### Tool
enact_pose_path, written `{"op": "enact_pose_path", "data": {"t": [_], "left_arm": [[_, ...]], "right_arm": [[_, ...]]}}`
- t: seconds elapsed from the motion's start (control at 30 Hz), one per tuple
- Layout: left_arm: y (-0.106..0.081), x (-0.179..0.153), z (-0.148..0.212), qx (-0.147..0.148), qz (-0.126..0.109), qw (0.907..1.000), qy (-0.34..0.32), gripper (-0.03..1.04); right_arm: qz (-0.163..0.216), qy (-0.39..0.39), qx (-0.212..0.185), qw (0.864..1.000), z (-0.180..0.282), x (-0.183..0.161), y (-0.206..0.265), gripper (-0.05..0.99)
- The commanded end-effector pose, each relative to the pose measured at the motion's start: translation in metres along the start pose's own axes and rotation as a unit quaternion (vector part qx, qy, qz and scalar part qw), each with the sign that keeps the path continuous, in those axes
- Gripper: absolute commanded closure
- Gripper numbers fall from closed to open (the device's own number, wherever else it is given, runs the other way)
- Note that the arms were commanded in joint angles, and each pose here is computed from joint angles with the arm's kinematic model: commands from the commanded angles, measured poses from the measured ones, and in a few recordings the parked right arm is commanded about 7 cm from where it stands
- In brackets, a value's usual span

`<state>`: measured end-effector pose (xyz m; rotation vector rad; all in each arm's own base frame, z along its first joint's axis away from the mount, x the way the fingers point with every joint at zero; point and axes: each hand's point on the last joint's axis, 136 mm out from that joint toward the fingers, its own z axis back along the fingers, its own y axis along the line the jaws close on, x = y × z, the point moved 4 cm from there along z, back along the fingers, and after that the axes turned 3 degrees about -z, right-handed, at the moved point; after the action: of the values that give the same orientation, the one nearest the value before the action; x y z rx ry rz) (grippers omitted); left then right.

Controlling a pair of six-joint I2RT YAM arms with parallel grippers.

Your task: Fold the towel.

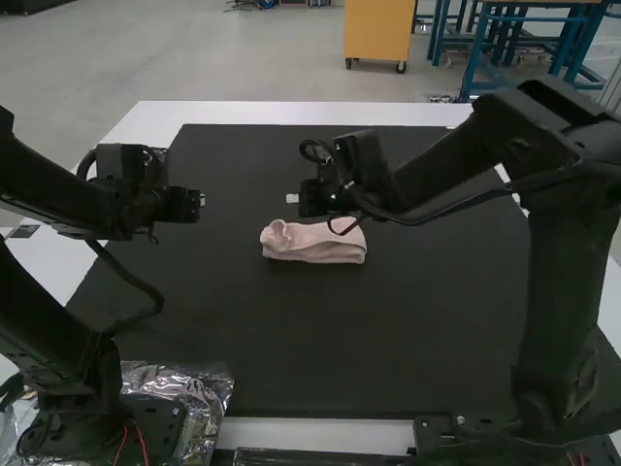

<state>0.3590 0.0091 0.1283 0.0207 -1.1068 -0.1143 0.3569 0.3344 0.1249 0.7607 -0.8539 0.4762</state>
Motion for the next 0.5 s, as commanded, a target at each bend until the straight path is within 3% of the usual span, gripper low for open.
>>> {"op": "enact_pose_path", "data": {"t": [0.0,0.47], "left_arm": [[0.002,0.005,0.003,0.016,-0.001,0.9998,-0.01,0.13],[-0.011,0.027,0.01,0.028,-0.013,0.9986,-0.042,0.13]], "right_arm": [[0.001,-0.013,-0.003,1.0,0.008,0.004,-0.003,0.96],[-0.021,0.021,-0.028,0.999,-0.015,-0.052,-0.047,0.96]]}}
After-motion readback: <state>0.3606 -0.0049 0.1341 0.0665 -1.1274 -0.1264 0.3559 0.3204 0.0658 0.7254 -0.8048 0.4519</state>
